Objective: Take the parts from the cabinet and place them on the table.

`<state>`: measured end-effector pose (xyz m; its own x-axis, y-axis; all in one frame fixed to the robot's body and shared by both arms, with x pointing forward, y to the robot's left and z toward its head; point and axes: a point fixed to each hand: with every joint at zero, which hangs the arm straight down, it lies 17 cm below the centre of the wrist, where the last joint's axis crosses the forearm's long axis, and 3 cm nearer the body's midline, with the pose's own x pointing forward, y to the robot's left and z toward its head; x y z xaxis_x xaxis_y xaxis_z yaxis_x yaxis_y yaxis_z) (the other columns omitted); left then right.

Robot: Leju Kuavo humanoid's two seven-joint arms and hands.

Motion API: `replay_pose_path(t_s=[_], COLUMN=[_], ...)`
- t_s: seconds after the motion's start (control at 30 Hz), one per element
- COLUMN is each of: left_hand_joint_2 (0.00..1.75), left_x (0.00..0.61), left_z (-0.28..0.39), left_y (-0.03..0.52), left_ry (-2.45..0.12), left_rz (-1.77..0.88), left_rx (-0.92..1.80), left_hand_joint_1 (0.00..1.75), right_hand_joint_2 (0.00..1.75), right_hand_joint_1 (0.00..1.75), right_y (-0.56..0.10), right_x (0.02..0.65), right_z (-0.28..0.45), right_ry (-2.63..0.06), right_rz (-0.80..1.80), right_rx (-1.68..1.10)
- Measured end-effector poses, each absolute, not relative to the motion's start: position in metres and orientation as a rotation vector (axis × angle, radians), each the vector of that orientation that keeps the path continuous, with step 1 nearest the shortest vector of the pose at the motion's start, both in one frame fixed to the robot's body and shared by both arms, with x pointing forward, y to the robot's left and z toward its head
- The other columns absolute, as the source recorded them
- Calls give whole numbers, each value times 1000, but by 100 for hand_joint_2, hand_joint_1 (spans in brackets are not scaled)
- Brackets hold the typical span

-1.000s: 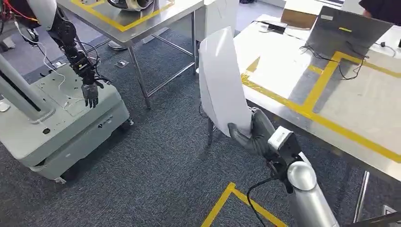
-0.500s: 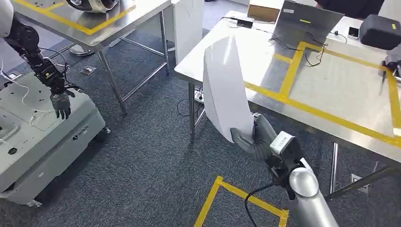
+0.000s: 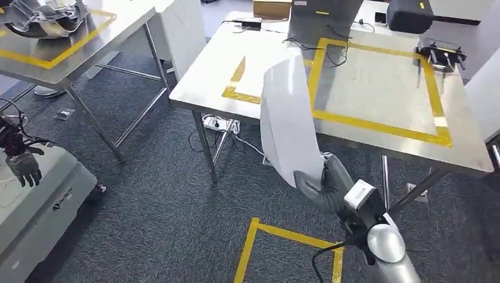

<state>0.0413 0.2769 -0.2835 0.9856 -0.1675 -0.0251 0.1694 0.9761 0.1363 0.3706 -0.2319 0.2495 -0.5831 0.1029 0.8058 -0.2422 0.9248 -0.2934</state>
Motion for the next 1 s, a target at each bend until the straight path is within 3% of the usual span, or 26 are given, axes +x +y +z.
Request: replay_pose_path(t_s=[1.0], left_hand_joint_2=[175], left_x=[44], left_z=[-283], left_y=[277], left_ry=[12], left_rz=[-146], left_rx=[138], left_hand_joint_1=[0], right_hand_joint_2=[175], right_hand_joint_1=[175], right_y=[-230], right_x=[390], right_z=[276], right_ry=[-2192], right_rz=[485], right_rx=[75])
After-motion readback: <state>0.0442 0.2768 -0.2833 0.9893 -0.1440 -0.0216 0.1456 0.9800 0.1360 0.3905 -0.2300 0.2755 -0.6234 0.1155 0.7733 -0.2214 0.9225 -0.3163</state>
